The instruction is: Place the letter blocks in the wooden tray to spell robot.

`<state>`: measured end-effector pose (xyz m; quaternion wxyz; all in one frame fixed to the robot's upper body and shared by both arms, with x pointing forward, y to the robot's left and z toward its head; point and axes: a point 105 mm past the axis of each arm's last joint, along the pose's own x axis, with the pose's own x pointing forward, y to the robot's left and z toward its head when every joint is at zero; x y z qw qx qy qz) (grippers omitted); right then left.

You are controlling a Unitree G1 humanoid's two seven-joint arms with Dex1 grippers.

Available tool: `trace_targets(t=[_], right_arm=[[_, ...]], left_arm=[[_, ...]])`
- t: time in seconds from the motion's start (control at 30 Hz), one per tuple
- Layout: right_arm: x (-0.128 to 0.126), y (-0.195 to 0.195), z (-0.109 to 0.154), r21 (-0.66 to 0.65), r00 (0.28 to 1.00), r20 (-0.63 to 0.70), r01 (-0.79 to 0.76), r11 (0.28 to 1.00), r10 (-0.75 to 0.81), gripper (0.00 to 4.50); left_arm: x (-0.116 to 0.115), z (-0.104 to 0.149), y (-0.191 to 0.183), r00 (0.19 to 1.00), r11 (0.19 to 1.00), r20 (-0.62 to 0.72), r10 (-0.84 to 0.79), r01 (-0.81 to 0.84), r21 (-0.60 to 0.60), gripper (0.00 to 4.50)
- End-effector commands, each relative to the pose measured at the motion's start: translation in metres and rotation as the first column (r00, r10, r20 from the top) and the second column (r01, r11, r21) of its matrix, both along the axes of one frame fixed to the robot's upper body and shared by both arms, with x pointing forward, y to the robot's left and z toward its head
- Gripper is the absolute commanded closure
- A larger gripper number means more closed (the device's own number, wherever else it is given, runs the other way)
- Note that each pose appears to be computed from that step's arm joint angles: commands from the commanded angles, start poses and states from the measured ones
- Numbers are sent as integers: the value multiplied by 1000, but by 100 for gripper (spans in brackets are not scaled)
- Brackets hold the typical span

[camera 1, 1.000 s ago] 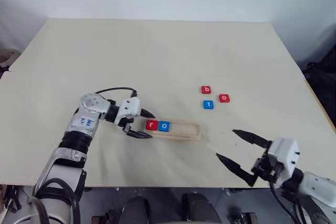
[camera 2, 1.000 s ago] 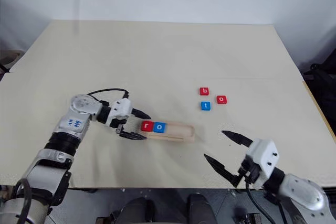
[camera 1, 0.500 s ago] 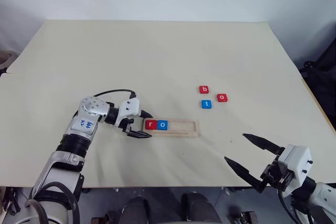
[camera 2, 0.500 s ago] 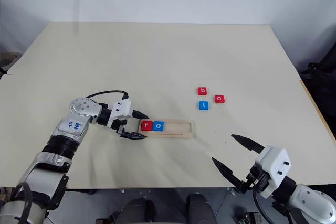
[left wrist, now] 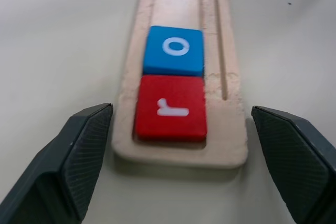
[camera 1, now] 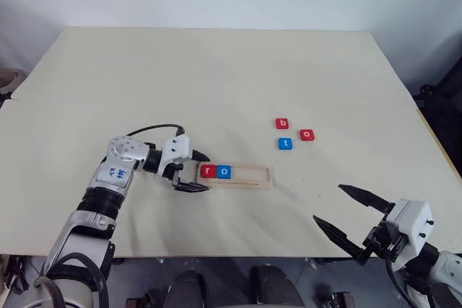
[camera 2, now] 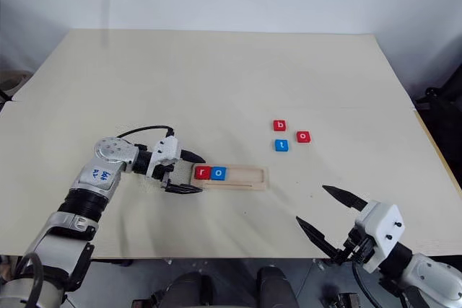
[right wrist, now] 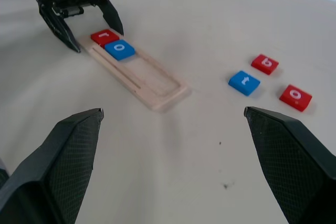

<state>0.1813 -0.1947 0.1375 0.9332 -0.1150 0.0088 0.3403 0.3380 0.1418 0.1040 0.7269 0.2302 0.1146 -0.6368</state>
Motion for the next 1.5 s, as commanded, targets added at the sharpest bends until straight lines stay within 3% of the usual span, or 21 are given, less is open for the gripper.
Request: trace_targets(t=[0.03,0.27,0.43,0.6,0.7,0.8,0.9,1.0,1.27,1.5], right_arm=[[0,-13,8,-5,996,52,68,998,-68,0],[9,-56,10,0,971,74,228,974,-228,0],[16,-70,3,-58,975,67,215,975,-211,0],[24,-71,7,-75,980,75,188,979,-183,0],[43,-57,22,-68,983,101,163,984,-156,0],[71,-50,27,-67,975,20,223,973,-222,0],[87,-40,50,-16,975,56,217,976,-216,0],[108,-37,57,54,965,6,263,963,-263,0],[148,-28,19,17,934,-124,341,940,-336,0],[159,-8,13,51,933,-142,340,939,-330,0]], left_arm=[[-1,26,21,997,991,63,45,-36,-131,5],[-21,32,71,983,970,60,172,-158,-185,5],[-29,45,63,973,954,151,173,-128,-271,5],[-36,51,51,979,950,141,147,-100,-294,5],[-41,47,48,983,946,104,148,-110,-305,5],[-44,45,45,982,934,84,167,-131,-331,5],[-46,46,44,981,926,77,180,-143,-349,5],[-49,45,42,980,921,71,188,-151,-358,5],[-47,48,30,978,907,72,196,-153,-393,5],[-49,48,28,975,900,70,211,-166,-402,5]])
